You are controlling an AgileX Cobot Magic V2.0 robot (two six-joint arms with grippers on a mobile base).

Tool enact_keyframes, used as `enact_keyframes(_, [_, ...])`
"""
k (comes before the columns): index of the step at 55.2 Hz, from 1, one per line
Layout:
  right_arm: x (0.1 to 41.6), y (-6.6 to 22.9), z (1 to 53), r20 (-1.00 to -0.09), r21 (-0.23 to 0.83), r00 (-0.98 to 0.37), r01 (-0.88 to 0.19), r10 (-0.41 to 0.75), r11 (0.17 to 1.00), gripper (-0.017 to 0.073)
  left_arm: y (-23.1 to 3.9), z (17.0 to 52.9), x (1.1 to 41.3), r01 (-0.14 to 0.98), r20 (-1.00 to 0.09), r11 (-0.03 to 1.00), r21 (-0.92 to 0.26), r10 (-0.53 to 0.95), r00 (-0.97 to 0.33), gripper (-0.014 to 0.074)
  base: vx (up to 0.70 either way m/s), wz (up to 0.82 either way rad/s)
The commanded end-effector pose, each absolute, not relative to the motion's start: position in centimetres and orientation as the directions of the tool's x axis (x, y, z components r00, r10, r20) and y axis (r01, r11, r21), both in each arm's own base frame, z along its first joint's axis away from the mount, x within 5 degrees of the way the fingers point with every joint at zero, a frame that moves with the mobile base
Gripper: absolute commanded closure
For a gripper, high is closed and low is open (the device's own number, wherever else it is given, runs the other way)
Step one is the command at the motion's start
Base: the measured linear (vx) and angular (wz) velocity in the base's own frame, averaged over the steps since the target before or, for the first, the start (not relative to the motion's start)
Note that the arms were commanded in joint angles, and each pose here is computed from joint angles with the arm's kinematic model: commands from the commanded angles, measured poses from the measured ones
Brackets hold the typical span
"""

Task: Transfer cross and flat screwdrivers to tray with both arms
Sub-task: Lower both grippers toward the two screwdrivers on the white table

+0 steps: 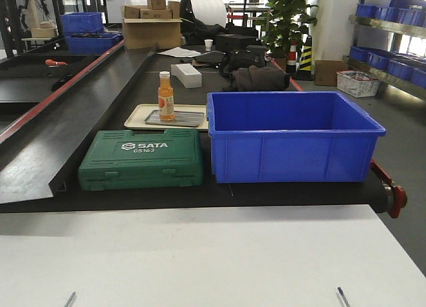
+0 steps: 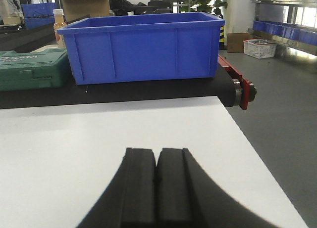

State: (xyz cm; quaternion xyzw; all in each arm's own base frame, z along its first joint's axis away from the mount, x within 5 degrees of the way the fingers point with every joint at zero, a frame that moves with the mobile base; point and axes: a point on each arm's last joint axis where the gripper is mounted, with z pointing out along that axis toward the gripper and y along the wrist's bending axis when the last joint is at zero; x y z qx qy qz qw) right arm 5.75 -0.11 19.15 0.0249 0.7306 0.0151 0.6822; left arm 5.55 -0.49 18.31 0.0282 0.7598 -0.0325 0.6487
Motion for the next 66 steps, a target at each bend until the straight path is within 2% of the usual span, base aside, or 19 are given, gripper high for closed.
enact_keyframes(1, [5.9,-0.1,19.6,-0.999,0.046,-0.01,0.007,0.046,0.999,0.0567,-0.5,20.4,5.4,0.094,-0.999,0.995,-0.042,-0.041,-0.011,0.0599,0.0,0.0])
enact_keyframes(14, [5.9,-0.1,19.6,-0.999,0.046,-0.006,0.007,0.046,0.999,0.0567,-0.5,21.1,5.4,0.098,-0.996,0.994,-0.056,-0.062,0.067,0.0599,0.0,0.0])
enact_keyframes(19, [5.9,0.0,19.6,-0.999,0.046,-0.001,0.006,0.046,0.999,0.0567,-0.5,21.8,5.3,0.102,-0.987,0.993,-0.057,-0.072,0.146,0.0599,0.0,0.0])
enact_keyframes(24, [5.9,0.0,20.4,-0.995,0.045,0.084,-0.008,0.046,0.999,0.0567,-0.5,23.0,5.1,0.112,-0.967,0.99,-0.08,-0.104,0.231,0.0599,0.0,0.0])
enact_keyframes(31, [5.5,0.2,23.4,-0.956,0.039,0.288,-0.037,0.048,0.999,0.0567,-0.4,25.8,4.3,0.121,-0.935,0.99,-0.078,-0.115,0.337,0.0596,0.0,0.0])
enact_keyframes(35, [5.5,0.2,25.5,-0.958,0.038,0.282,-0.031,0.045,0.999,0.0567,-0.4,28.0,3.8,0.124,-0.922,0.989,-0.077,-0.117,0.368,0.0593,0.0,0.0])
enact_keyframes(39, [5.9,0.1,28.1,-0.976,0.032,0.213,-0.013,0.034,0.999,0.0567,-0.3,30.6,3.6,0.124,-0.92,0.989,-0.075,-0.117,0.374,0.0589,0.0,0.0])
enact_keyframes(45, [7.3,-0.1,31.0,-0.994,0.035,0.108,0.005,0.035,0.999,0.0565,-0.4,34.4,4.6,0.118,-0.936,0.991,-0.067,-0.104,0.336,0.0582,0.0,0.0])
enact_keyframes(50, [9.1,-0.2,31.7,-1.0,0.031,0.003,0.017,0.031,0.999,0.0562,-0.6,36.0,6.4,0.113,-0.958,0.991,-0.069,-0.097,0.271,0.057,0.0,0.0])
enact_keyframes(58, [11.9,-0.2,30.3,-0.988,0.028,-0.152,0.023,0.032,0.999,0.0527,-1.0,34.5,10.8,0.097,-0.995,0.994,-0.041,-0.049,0.083,0.0528,0.0,0.0])
enact_keyframes(66, [13.8,-0.2,29.0,-0.966,0.026,-0.257,0.026,0.032,0.999,0.0427,-1.3,32.7,13.8,0.091,-0.997,0.995,-0.038,-0.032,-0.072,0.0427,0.0,0.0])
